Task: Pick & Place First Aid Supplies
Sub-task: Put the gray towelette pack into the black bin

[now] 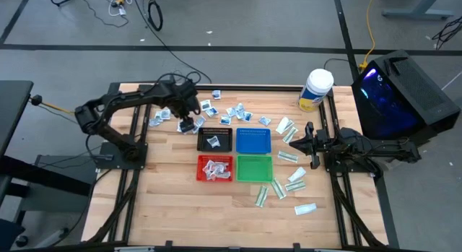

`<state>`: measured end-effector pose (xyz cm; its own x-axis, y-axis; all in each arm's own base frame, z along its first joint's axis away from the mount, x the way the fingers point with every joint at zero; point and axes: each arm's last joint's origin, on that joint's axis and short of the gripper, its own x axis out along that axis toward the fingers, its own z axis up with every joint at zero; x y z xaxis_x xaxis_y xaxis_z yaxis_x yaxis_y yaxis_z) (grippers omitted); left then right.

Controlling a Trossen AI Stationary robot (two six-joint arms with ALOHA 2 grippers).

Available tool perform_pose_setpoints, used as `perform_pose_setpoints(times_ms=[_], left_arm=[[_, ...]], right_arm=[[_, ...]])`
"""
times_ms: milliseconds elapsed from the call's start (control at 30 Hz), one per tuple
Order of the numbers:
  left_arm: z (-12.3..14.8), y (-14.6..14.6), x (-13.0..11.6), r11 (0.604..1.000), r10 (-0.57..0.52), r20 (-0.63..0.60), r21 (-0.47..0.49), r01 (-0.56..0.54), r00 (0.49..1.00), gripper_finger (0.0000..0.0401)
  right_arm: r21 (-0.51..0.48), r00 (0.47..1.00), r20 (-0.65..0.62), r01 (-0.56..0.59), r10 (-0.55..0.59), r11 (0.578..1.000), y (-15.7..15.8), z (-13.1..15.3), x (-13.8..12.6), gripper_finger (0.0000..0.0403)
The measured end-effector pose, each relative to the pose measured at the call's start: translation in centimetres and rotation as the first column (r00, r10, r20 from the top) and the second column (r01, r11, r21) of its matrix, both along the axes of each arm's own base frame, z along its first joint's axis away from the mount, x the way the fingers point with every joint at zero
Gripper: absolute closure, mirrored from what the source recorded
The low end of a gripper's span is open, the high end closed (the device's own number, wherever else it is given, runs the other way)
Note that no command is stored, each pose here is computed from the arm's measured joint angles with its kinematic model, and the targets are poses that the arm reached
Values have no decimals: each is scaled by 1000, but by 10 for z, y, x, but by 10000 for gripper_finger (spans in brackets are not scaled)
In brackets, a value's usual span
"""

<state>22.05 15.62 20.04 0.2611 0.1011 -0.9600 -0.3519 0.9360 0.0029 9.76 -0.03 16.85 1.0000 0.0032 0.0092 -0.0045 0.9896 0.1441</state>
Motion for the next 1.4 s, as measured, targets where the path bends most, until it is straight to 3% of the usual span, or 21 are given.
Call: perform_pose_setpoints(times_ms=[167, 333, 667, 833, 1067, 1400], left_arm=[[-3, 2, 4, 986, -168, 18, 20, 167, 986, 142], [-3, -1, 6, 919, -391, 23, 58, 389, 920, 142], [-4, -2, 7, 832, -549, 0, 97, 547, 836, 142], [-14, -4, 13, 808, -586, -10, 67, 586, 810, 139], [-26, -2, 17, 812, -582, -27, 28, 583, 812, 100], [-29, 1, 19, 813, -579, -33, 57, 580, 815, 88]], right_arm=[[0, 1000, 0, 0, 0, 1000, 0, 0, 0, 385], [0, 1000, 0, 0, 0, 1000, 0, 0, 0, 385], [0, 1000, 0, 0, 0, 1000, 0, 0, 0, 385], [0, 1000, 0, -1, 1, 1000, 0, 0, 0, 385], [0, 1000, 0, 0, 0, 1000, 0, 0, 0, 385], [0, 1000, 0, -1, 1, 1000, 0, 0, 0, 385]])
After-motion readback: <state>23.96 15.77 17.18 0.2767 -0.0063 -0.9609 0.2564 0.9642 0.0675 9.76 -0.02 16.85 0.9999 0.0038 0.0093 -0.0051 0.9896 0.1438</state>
